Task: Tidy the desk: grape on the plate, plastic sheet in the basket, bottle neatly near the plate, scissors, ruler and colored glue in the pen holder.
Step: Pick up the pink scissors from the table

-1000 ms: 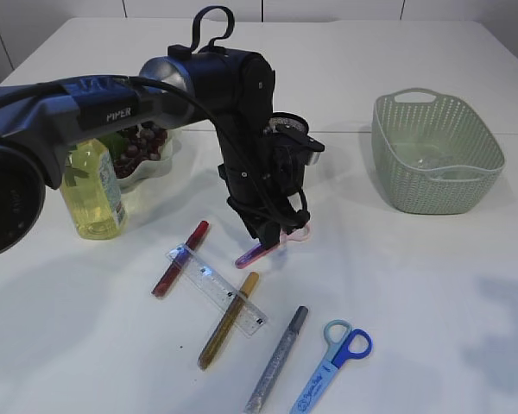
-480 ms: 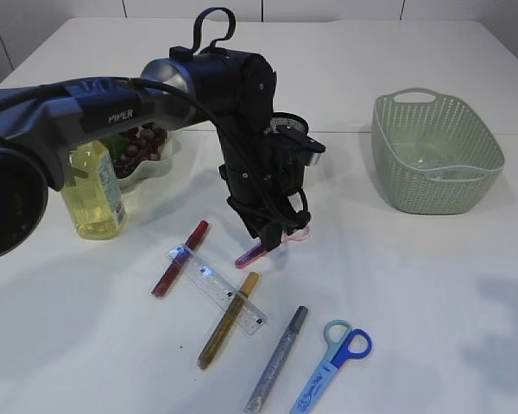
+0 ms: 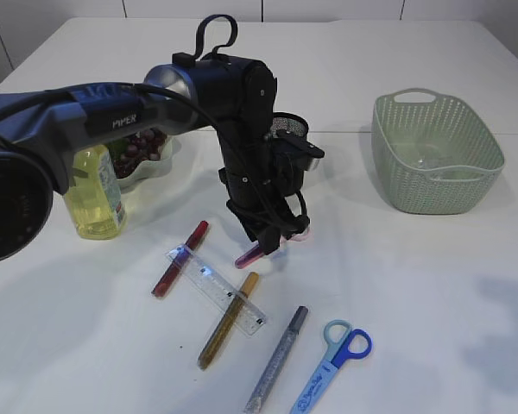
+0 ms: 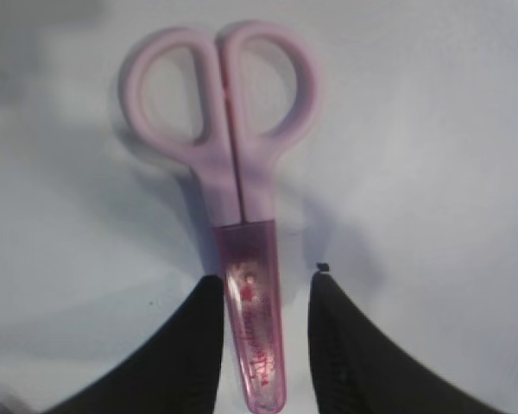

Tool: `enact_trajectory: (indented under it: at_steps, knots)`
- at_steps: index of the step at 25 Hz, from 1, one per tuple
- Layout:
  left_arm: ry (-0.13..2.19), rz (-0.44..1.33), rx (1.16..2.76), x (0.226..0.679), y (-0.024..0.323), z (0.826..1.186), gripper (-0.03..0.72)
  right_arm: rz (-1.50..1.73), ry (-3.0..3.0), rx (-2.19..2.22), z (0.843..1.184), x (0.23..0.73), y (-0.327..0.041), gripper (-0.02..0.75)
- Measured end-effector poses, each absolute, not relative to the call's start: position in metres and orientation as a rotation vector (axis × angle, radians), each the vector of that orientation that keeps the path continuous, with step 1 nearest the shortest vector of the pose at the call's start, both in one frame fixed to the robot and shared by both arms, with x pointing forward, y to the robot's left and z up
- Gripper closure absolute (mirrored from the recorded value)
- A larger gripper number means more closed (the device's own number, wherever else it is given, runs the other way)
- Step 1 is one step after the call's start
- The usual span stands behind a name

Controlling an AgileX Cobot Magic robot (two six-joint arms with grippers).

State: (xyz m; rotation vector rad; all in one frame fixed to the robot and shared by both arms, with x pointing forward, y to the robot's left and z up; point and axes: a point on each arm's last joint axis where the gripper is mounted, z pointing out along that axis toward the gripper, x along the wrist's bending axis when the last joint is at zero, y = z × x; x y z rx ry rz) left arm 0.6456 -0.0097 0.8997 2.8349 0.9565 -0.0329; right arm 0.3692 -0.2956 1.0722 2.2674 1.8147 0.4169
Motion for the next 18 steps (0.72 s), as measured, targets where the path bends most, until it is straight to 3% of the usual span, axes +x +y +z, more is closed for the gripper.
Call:
enact_trajectory:
  at_steps: [12, 18]
  knots:
    - [0.951, -0.015, 2.824, 0.6476, -0.0108, 0.8957, 0.438, 0.416, 1.823, 2.259, 1.0722, 0.3692, -0.2956, 0.189]
    - [0.951, -0.015, 2.824, 0.6477, -0.0109, 0.8953, 0.399, 0.415, 1.826, 2.257, 1.0722, 0.3692, -0.2956, 0.189]
